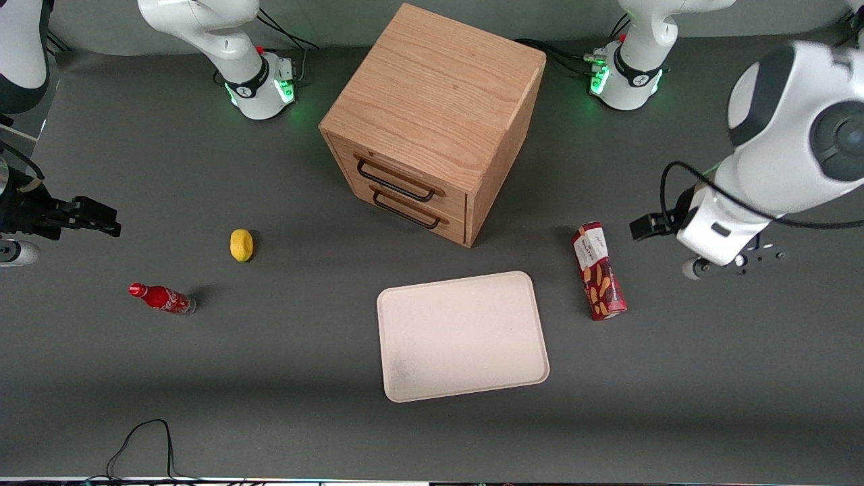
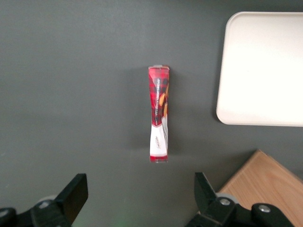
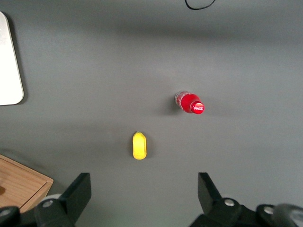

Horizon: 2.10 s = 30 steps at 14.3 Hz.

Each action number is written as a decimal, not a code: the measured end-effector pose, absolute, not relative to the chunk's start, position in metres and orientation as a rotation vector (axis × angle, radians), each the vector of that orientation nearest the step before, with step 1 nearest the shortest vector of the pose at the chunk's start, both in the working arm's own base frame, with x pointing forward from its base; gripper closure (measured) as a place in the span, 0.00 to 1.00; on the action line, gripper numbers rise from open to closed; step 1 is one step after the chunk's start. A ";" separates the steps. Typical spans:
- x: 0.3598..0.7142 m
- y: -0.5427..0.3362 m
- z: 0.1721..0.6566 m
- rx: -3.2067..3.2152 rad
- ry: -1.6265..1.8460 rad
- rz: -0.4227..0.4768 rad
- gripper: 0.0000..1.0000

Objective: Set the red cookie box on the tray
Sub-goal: 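Move the open left gripper down over the red tartan shortbread box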

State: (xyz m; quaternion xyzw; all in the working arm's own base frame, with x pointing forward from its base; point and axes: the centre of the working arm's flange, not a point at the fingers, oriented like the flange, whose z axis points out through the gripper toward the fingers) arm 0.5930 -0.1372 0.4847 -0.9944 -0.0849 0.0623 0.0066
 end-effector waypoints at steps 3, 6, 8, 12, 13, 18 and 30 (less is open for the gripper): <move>0.575 -0.148 0.404 -3.124 -0.235 0.163 0.00; 0.558 -0.148 0.334 -3.144 -0.231 0.123 0.00; 0.554 -0.148 0.295 -3.152 -0.240 0.147 0.00; 0.556 -0.149 0.240 -3.166 -0.284 0.188 0.00; 0.556 -0.150 0.233 -3.167 -0.288 0.194 0.00; 0.556 -0.150 0.232 -3.168 -0.293 0.194 0.00; 0.561 -0.151 0.236 -3.172 -0.284 0.175 0.95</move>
